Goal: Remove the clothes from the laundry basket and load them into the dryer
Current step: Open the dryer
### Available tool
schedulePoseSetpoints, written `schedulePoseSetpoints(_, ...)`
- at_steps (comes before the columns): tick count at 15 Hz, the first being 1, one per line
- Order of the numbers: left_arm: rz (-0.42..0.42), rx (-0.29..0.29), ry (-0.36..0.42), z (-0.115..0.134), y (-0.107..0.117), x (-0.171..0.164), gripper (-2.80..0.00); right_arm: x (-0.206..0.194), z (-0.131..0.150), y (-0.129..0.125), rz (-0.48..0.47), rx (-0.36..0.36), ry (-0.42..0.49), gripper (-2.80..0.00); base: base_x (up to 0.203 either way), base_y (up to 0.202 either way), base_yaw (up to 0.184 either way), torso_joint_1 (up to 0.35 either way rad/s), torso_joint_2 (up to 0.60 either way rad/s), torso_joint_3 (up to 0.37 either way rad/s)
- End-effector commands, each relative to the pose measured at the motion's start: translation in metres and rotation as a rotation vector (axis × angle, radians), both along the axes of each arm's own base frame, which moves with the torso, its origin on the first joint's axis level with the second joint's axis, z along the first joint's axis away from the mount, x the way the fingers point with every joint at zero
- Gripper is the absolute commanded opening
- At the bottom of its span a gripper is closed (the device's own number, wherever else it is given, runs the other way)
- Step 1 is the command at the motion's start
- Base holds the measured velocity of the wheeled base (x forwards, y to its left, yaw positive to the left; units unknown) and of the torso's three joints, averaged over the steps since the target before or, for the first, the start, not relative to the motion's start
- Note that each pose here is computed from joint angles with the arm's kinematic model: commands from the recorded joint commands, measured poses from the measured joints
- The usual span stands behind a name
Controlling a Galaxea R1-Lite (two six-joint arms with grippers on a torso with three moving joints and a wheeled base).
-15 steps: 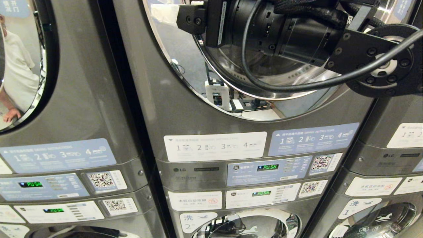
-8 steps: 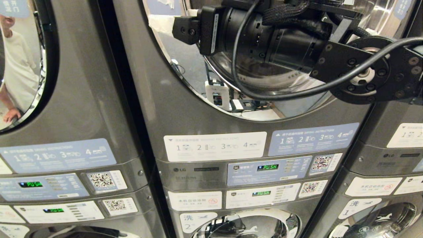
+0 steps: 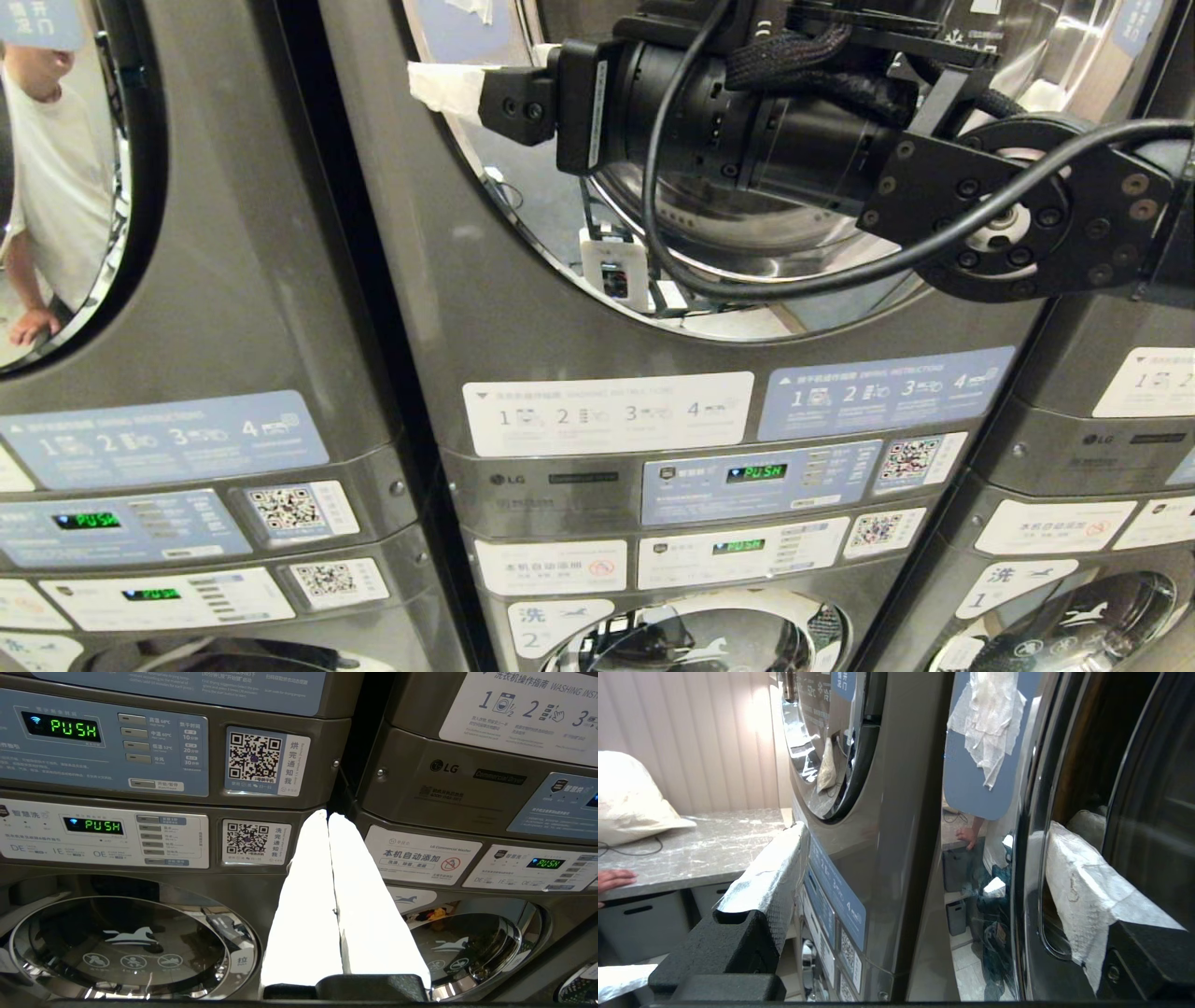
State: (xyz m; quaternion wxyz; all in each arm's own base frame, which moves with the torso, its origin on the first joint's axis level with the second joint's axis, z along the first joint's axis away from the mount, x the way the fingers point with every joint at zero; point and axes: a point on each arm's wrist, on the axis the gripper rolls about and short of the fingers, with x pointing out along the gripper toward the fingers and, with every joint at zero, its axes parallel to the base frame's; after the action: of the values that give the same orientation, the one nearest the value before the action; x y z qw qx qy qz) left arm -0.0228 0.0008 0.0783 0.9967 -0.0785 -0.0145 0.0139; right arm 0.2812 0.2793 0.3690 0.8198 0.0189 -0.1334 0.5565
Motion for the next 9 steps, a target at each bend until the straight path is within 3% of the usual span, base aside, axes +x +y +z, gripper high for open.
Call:
schedulePoseSetpoints(1,0.001,-0.001,0.027,-0.008,0.0,0.002,-2.8,-0.004,0.006,-0.003,0.006,0.009,-0.013,0.0,0.0,0.0,0.0,0.0,0.0,0.0)
schedulePoseSetpoints(9,0.001,-0.001,0.026,-0.008,0.0,0.002,-2.8,-0.02,0.006,0.009,0.098,-0.003,-0.017,0.0,0.0,0.0,0.0,0.0,0.0,0.0)
